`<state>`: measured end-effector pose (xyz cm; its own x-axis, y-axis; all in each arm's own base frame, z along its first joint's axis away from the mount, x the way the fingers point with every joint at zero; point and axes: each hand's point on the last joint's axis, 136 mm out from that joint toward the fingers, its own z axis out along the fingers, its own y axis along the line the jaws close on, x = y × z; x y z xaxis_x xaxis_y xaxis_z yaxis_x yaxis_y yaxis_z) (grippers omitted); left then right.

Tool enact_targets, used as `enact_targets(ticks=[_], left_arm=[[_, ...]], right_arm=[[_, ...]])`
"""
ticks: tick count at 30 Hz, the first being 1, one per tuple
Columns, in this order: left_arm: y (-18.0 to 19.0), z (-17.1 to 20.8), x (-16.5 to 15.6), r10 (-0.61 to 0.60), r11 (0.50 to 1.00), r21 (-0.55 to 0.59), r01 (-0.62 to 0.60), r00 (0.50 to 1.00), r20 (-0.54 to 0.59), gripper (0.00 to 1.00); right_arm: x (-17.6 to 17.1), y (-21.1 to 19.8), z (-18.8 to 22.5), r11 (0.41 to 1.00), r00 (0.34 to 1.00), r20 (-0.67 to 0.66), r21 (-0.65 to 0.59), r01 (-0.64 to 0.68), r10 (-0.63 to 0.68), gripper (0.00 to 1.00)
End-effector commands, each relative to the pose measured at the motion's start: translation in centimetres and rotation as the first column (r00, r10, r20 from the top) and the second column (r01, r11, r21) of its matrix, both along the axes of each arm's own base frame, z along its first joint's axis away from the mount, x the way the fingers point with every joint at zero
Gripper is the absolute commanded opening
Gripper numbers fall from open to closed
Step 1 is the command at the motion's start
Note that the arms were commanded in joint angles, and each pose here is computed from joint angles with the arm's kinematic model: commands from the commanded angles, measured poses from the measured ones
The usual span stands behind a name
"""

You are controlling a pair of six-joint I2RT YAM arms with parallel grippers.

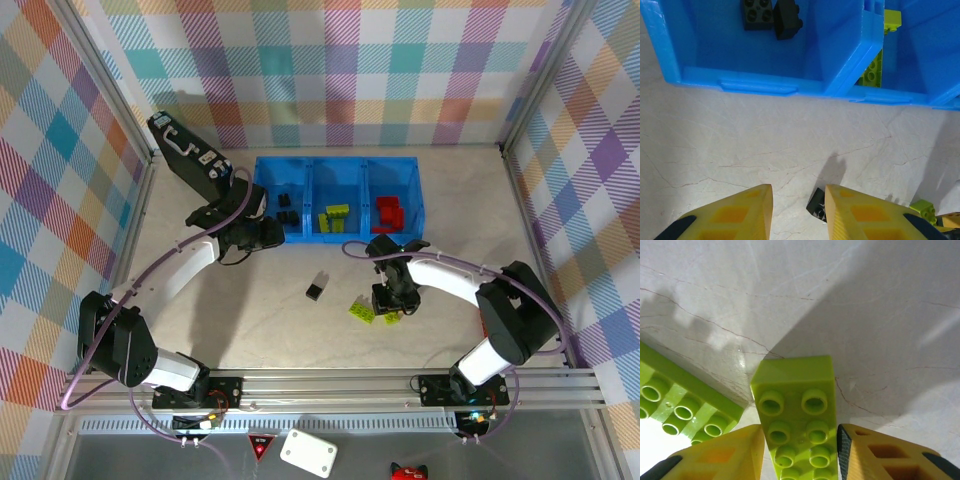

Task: Sort the legos into containers by color
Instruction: Pick up the lego from the bottom-center of the table.

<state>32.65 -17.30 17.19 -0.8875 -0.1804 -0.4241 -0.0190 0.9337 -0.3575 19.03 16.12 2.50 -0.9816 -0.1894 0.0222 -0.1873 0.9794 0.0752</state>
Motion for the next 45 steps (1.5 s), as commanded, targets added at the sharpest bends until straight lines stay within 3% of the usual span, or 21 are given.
enact_targets(ticks=[1,15,28,45], left_arm=[[-0.4,0.1,0.2,0.0,1.0,-0.004,0.0,1.0,0.011,0.33],[-0.5,0.1,0.6,-0.002,1.0,0.002,0.002,1.0,0.012,0.33],[-0.2,-0.2,0.4,-0.002,1.0,0.016,0.002,1.0,0.006,0.33],[1.9,-3.0,-3.4,0.046,0.999,0.029,-0.045,0.997,-0.055,0.33]], right_arm=[[-0.7,0.0,-0.5,1.0,1.0,-0.024,-0.007,-0.018,0.018,0.43],[-0.6,0.0,-0.4,1.0,1.0,-0.02,-0.016,-0.02,0.02,0.33],[-0.1,0.4,1.2,0.999,0.999,0.001,-0.011,-0.032,0.032,0.31],[4.7,4.3,4.7,0.995,0.993,0.08,0.038,-0.093,0.089,0.31]])
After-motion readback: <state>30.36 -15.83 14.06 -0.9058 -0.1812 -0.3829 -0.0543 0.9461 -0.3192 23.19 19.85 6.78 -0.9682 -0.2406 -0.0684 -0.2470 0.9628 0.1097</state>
